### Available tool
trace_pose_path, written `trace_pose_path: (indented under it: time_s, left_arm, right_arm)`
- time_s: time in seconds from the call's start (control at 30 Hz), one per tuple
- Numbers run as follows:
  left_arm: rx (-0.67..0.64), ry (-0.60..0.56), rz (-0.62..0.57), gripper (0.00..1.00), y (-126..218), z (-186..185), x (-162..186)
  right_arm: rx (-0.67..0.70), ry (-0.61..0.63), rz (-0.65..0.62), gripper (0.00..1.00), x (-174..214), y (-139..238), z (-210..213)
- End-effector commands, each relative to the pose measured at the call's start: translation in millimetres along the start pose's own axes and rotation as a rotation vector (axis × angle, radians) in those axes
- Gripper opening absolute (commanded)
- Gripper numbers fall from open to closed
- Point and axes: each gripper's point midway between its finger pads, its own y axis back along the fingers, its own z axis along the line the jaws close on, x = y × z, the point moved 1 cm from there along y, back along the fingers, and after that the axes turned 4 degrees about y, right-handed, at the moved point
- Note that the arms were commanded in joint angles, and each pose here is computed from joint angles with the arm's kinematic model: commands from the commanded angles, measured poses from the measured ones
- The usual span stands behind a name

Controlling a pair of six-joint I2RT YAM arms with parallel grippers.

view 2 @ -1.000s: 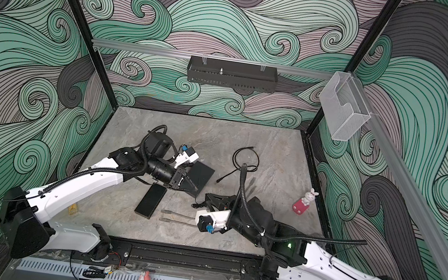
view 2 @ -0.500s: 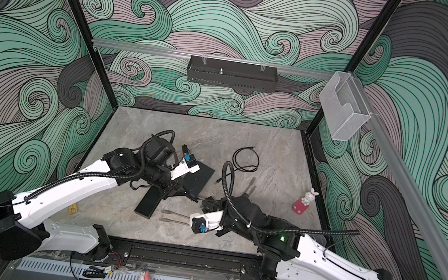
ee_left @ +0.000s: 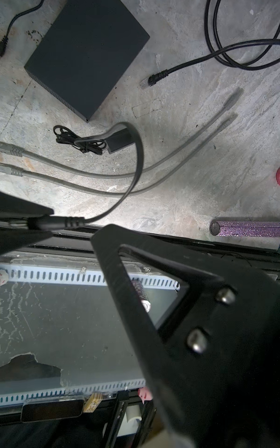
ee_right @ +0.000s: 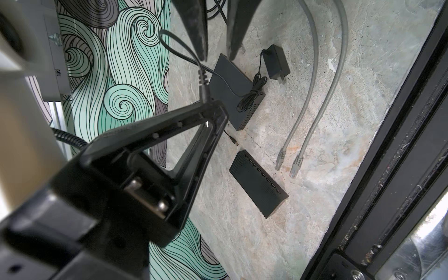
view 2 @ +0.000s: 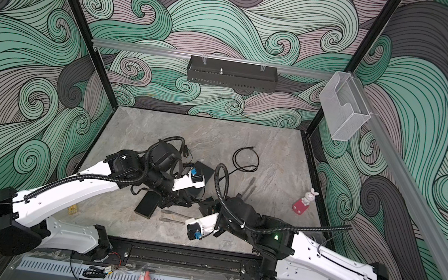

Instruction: Insert the plug into the switch port

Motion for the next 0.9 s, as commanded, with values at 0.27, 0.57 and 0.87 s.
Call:
trace_pose_path:
  time_s: [0.27, 0.57, 0.87]
  left_arm:
    - [0.059, 0.002, 0.017, 0.00, 4, -13, -4]
    - [0.086, -0.002, 0.036, 0.00, 4, -19, -3]
    - [0.093, 0.004, 0.059, 0.00, 0, -20, 0]
  right_arm:
    - [0.015, 0.048, 0.020, 0.23, -1, -3, -1]
    - [-0.001, 0.057, 0.049, 0.23, 1, -11, 0]
    - [-0.006, 0.060, 0.050, 0.14, 0, -14, 0]
